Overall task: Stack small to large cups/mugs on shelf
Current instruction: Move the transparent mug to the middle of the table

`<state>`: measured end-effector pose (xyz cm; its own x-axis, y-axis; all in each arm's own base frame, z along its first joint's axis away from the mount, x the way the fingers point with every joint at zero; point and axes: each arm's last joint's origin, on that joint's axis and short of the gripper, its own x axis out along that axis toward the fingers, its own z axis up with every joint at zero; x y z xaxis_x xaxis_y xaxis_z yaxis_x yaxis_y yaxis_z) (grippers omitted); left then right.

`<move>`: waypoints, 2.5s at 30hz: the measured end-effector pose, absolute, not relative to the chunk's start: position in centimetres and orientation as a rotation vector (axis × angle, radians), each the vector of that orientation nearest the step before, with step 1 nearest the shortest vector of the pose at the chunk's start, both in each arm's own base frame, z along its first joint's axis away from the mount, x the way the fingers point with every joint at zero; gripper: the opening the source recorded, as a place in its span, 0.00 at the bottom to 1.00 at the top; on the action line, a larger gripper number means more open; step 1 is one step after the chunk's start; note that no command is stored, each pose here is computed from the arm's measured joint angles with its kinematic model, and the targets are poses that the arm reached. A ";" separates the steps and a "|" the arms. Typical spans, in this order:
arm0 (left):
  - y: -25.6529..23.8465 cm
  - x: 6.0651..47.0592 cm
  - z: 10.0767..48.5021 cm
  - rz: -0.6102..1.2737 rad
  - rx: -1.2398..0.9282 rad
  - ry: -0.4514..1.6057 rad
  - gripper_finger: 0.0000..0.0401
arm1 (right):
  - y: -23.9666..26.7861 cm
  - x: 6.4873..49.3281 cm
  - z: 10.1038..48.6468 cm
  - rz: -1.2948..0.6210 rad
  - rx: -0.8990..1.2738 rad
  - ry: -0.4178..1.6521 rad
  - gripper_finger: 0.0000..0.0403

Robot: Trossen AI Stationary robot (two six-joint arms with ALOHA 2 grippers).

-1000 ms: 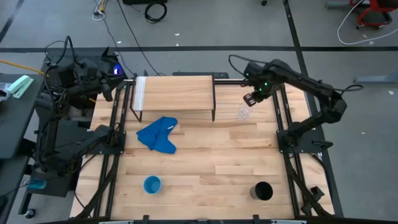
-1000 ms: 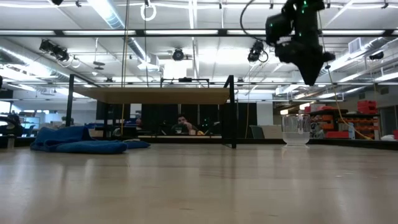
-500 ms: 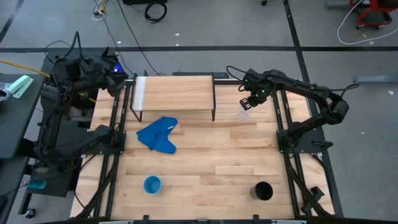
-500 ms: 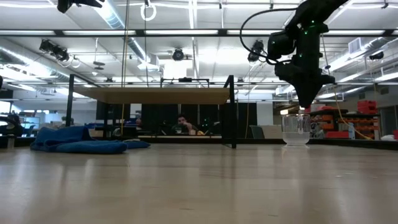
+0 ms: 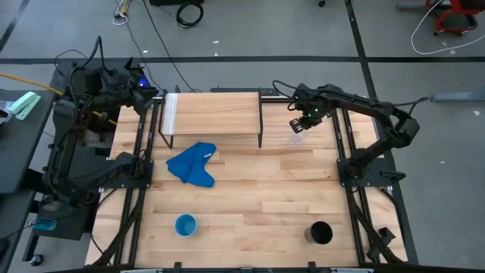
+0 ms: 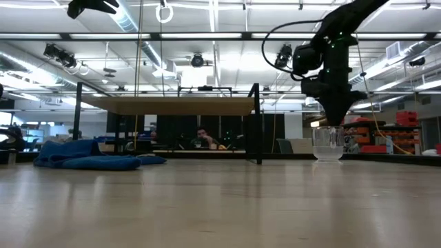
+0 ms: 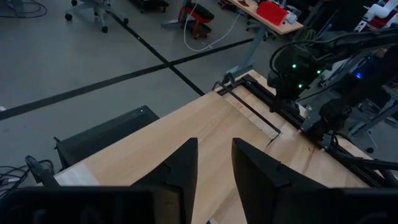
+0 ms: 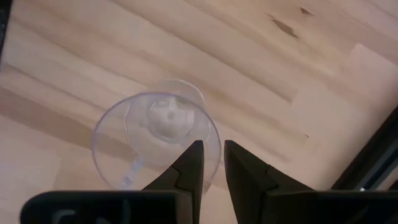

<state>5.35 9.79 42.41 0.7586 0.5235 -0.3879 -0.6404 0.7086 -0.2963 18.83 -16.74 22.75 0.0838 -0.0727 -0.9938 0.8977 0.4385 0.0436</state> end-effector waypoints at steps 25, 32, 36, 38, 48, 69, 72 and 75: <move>9.8 5.3 42.4 0.655 -0.435 0.291 0.27 | -17.7 19.7 20.7 -0.859 0.842 1.332 0.11; 9.8 5.3 42.4 0.655 -0.435 0.291 0.26 | -17.7 19.7 20.8 -0.846 0.830 1.337 0.02; 9.8 5.3 42.4 0.655 -0.435 0.291 0.24 | -17.6 19.7 20.9 -0.816 0.819 1.339 0.01; 9.8 5.3 42.4 0.655 -0.436 0.291 0.24 | -17.3 19.6 21.3 -0.776 0.837 1.325 0.01; 9.8 5.3 42.4 0.656 -0.436 0.291 0.23 | -12.1 18.2 29.8 -0.685 0.790 1.232 0.01; 11.8 6.1 41.7 0.653 -0.490 0.335 0.21 | -0.9 26.6 39.2 -0.417 0.492 1.217 0.00; 11.8 6.3 41.7 0.642 -0.488 0.338 0.20 | -0.1 28.7 38.4 -0.392 0.424 1.247 0.00; 11.7 6.5 41.7 0.623 -0.484 0.342 0.20 | 0.1 30.5 37.3 -0.390 0.383 1.282 0.00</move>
